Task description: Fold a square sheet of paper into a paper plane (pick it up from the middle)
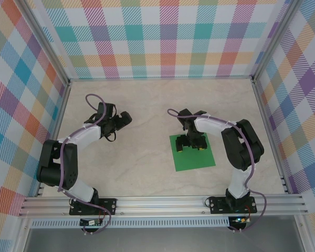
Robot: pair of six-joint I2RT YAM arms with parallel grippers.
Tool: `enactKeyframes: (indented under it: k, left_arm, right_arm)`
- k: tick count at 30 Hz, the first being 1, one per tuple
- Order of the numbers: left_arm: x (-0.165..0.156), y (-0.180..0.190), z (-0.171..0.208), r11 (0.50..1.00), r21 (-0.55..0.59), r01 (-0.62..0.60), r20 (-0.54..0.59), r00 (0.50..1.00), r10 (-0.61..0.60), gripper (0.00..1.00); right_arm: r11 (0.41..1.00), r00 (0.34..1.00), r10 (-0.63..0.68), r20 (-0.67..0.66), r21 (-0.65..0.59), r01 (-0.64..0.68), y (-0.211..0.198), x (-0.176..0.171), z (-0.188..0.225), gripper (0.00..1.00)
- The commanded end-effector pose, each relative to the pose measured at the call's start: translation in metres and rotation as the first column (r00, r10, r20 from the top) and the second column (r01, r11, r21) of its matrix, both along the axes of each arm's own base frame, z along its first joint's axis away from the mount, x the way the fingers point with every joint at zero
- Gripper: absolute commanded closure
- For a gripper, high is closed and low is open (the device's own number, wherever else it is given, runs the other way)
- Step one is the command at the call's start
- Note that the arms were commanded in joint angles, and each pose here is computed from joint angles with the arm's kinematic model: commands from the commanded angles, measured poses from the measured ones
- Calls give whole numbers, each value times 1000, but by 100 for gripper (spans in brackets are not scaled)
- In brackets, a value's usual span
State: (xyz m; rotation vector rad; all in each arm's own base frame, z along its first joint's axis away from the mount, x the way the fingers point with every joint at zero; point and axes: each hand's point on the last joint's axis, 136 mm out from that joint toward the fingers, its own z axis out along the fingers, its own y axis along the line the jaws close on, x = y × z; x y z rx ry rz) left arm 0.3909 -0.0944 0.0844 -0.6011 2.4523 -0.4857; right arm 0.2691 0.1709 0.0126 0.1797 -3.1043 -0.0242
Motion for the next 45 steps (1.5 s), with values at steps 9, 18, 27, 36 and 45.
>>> enactKeyframes:
  k: [9,18,27,36,45]
  left_arm:
    - [-4,-7,0,999,-28,15,1,1000,-15,0]
    - [-6,-5,-3,1000,-18,8,-7,1000,-8,0]
    - [-6,-5,-5,1000,-16,9,-15,1000,-9,0]
    - [-7,-6,-8,1000,-21,12,-21,1000,-12,0]
    - [-5,-9,-10,1000,-28,14,-31,999,-14,0]
  right_arm:
    - [999,992,-53,-116,-15,52,-4,-23,-42,16]
    - [998,995,-62,-79,-20,61,-9,-17,-37,25]
    - [997,997,-72,-26,-15,72,-13,-8,-21,35]
    - [998,998,-52,41,48,50,-6,-2,20,0]
    - [998,997,-50,-60,-48,48,-13,-17,-23,0]
